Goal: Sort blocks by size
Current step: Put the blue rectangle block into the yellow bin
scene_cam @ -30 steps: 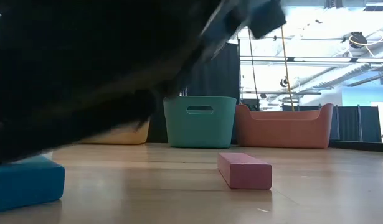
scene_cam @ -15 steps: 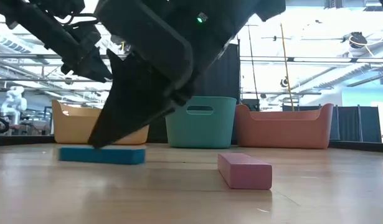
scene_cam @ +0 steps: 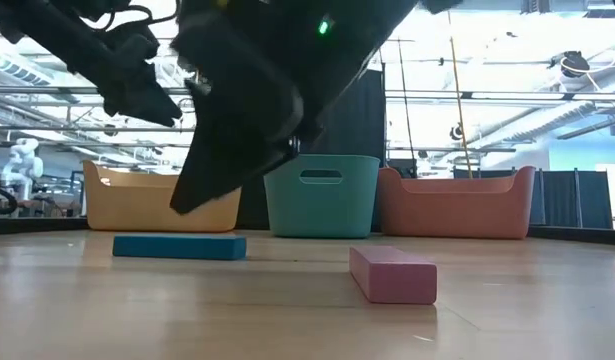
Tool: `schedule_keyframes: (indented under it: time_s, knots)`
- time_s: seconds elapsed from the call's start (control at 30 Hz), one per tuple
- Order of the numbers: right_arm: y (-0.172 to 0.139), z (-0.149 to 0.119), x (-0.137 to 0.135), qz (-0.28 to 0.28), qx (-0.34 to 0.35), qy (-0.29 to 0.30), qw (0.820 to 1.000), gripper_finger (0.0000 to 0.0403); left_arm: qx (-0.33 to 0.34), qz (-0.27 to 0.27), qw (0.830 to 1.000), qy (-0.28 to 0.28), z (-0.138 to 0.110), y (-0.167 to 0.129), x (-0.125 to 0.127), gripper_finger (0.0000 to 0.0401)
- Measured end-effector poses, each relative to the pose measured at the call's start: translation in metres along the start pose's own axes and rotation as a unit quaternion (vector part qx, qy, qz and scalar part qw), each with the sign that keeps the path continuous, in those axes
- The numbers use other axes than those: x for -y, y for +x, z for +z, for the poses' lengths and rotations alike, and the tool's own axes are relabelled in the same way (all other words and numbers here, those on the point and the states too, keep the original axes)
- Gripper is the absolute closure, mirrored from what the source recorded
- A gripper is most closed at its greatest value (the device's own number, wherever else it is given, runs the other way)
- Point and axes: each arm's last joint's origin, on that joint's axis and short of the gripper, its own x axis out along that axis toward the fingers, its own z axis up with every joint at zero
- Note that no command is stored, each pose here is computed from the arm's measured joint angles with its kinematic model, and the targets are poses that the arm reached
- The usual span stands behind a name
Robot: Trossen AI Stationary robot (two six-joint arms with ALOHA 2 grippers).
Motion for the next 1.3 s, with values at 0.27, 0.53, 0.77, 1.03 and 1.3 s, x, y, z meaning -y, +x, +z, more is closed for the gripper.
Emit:
schedule_keyframes:
  time_s: [0.27, 0.53, 0.77, 1.03, 1.3]
  knots:
    - [0.017, -0.004, 0.015, -0.006, -0.021, 0.022, 1.0, 0.0107, -0.014, -0.129, 0.986, 0.104, -0.005, -0.006, 0.02, 0.0217]
    - [0.031, -0.015, 0.021, 0.042, -0.048, 0.046, 0.997, 0.0137, -0.01, -0.187, 0.97, 0.158, -0.012, -0.016, 0.04, 0.0217]
    - [0.031, -0.015, 0.02, 0.045, -0.048, 0.042, 0.997, 0.0218, -0.015, -0.232, 0.954, 0.189, -0.02, -0.024, 0.057, 0.0217]
    - [0.031, -0.015, 0.019, 0.042, -0.044, 0.035, 0.998, 0.0291, -0.001, -0.305, 0.932, 0.197, -0.043, -0.019, 0.085, 0.0217]
    - [0.03, -0.015, 0.018, -0.009, -0.022, 0.025, 0.999, 0.0282, -0.023, -0.306, 0.919, 0.247, -0.068, -0.009, 0.104, 0.0217]
